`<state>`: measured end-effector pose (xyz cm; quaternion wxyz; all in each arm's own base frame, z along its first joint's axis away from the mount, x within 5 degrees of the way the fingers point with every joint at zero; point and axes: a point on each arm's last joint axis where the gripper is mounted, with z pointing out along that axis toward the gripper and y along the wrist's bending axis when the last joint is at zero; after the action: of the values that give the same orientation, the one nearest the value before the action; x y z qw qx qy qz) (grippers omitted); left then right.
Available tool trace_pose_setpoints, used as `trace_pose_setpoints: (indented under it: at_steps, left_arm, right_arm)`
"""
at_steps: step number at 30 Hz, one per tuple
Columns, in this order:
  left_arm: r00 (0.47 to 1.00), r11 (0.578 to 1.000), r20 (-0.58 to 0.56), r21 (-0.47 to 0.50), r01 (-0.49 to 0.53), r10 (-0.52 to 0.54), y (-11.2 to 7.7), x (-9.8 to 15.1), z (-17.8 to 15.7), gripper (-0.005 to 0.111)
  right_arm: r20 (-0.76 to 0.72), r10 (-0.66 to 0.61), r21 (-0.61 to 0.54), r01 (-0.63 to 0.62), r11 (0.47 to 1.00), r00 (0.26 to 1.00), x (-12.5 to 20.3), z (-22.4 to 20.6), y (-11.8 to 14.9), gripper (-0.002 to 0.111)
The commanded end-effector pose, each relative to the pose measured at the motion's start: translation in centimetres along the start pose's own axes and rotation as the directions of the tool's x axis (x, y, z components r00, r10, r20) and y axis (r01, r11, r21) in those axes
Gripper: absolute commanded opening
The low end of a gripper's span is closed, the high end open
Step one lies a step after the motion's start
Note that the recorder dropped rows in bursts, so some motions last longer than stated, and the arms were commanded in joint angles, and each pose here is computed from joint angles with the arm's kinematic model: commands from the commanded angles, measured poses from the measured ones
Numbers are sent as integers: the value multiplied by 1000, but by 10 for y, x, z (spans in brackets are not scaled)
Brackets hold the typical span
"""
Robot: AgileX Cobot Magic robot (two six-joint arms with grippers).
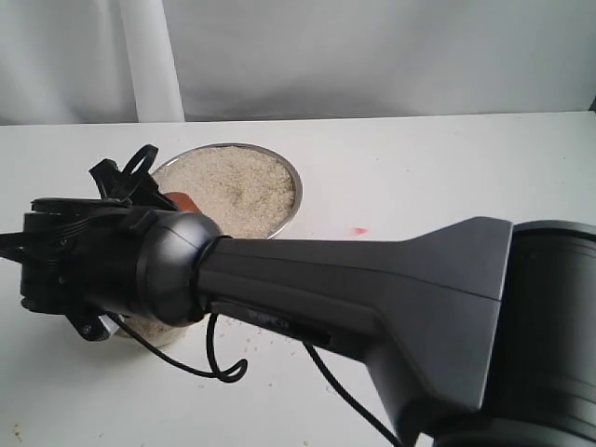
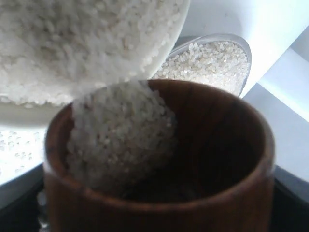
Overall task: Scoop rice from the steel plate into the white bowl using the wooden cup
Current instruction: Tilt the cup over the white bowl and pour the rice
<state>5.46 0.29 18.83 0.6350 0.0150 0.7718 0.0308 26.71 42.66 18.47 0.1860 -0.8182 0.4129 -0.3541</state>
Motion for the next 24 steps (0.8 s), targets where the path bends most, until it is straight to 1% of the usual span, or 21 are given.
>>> trace_pose_setpoints:
  at_steps: [1, 10, 24]
  left_arm:
    - [1000, 1000, 9, 6, 13, -13, 0, 0, 0, 0]
    - [1000, 1000, 9, 6, 13, -13, 0, 0, 0, 0]
    - [1000, 1000, 9, 6, 13, -13, 0, 0, 0, 0]
  right_arm:
    - [-36, -14, 3, 14, 1000, 999, 3, -5, 0, 0]
    - [-81, -19, -35, 16, 999, 997, 7, -5, 3, 0]
    - [-134, -37, -36, 32, 999, 990, 13, -5, 3, 0]
